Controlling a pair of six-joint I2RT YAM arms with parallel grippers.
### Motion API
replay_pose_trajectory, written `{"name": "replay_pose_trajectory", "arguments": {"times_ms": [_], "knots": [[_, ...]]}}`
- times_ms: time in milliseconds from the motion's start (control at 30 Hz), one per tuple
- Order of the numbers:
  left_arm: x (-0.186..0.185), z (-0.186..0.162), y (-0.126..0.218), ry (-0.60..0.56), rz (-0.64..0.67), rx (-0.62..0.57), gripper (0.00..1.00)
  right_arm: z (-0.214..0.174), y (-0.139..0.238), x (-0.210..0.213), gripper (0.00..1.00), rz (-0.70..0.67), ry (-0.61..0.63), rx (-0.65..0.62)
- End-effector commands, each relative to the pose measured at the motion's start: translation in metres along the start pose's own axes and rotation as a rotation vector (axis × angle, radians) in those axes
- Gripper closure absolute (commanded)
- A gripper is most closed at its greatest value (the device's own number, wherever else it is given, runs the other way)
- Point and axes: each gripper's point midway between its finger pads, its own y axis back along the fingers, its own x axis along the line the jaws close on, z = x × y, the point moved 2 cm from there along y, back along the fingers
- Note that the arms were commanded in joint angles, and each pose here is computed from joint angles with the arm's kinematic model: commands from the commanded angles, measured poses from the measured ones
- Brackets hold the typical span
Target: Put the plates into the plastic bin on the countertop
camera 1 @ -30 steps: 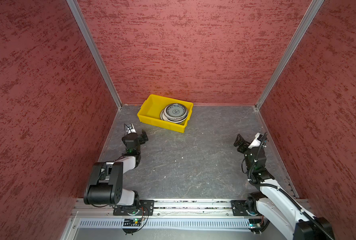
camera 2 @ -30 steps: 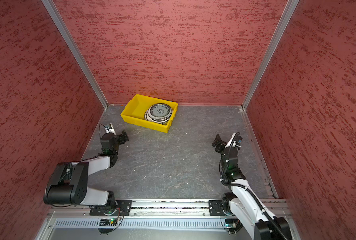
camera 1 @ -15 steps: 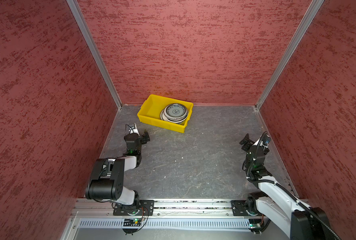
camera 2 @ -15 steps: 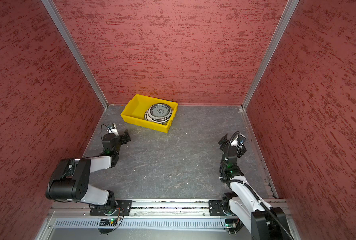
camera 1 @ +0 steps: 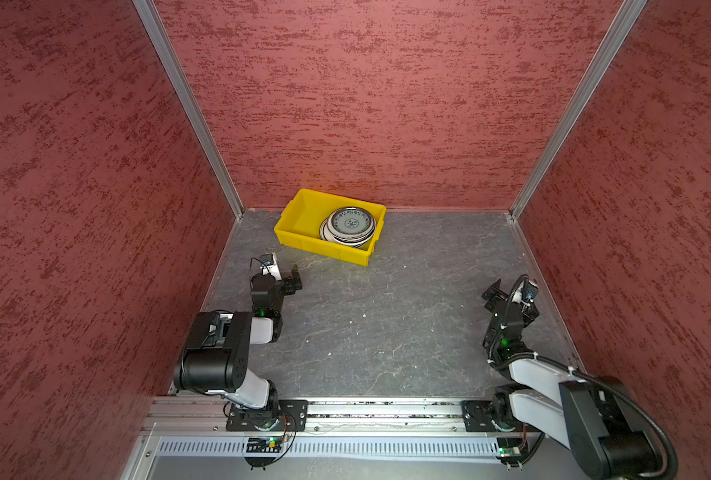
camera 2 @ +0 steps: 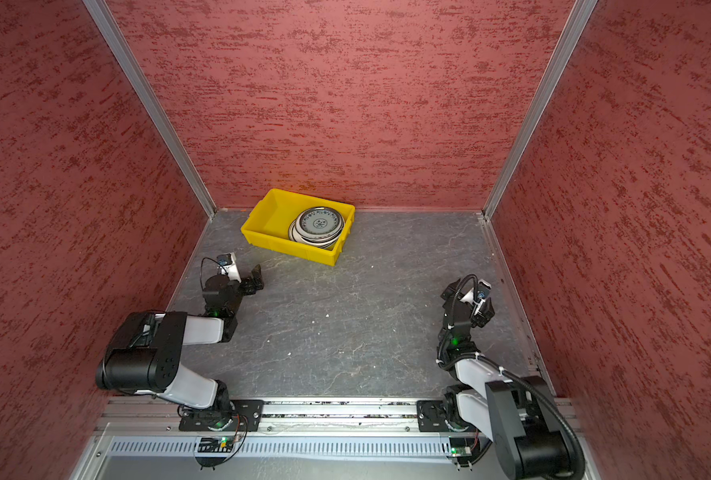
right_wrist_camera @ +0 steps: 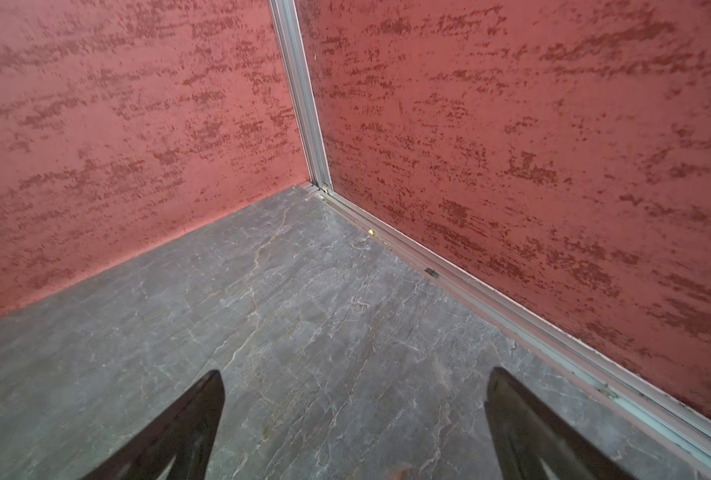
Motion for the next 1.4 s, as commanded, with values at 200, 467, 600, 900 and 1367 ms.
{"name": "replay_pose_trajectory", "arguments": {"times_ms": [200,467,600,900,1367], "knots": [[-0.004,0.009,-0.001,-0.030,0.004,-0.036,0.01,0.021,-0.039,0.044,0.01,0.079,0.078,-0.007],[-0.004,0.009,-0.001,-0.031,0.005,-0.036,0.01,0.017,-0.044,0.047,0.01,0.155,0.092,-0.036],[-0.005,0.009,-0.001,-0.031,0.004,-0.038,0.01,0.013,-0.059,0.049,0.01,0.144,0.101,0.006],[-0.004,0.009,-0.001,-0.031,0.004,-0.037,0.01,0.005,-0.058,0.070,0.01,0.303,0.148,0.031],[-0.005,0.009,-0.001,-0.030,0.004,-0.037,0.00,-0.004,-0.047,0.068,0.01,0.388,0.134,0.000]]}}
